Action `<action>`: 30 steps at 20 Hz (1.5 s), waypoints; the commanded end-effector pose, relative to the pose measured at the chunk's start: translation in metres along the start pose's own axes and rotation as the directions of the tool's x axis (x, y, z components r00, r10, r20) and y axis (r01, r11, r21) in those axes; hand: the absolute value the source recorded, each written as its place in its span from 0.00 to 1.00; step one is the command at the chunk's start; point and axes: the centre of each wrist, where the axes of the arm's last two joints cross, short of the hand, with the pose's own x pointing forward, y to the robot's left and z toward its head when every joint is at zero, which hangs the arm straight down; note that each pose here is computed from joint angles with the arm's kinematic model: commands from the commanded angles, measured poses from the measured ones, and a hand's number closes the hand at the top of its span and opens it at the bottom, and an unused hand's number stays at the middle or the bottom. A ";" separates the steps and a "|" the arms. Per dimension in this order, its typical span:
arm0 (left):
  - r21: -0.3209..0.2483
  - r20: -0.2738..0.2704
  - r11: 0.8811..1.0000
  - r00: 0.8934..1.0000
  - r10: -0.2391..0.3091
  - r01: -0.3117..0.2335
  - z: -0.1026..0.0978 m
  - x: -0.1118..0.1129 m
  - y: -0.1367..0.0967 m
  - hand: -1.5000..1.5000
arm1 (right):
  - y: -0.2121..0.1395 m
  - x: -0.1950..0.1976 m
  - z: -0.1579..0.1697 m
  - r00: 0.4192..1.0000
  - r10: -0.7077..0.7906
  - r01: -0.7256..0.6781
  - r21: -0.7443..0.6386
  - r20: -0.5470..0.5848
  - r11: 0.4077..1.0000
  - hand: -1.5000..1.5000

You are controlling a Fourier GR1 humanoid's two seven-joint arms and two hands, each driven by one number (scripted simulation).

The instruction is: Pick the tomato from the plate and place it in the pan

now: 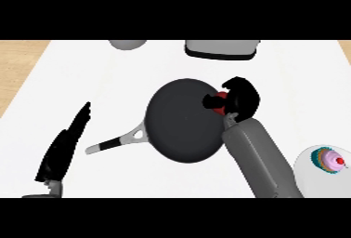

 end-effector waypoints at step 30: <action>0.113 -0.081 0.994 0.996 0.025 -0.016 0.013 -0.016 0.027 0.50 | 0.014 -0.147 0.048 0.752 -0.645 0.602 -0.538 0.133 0.590 0.00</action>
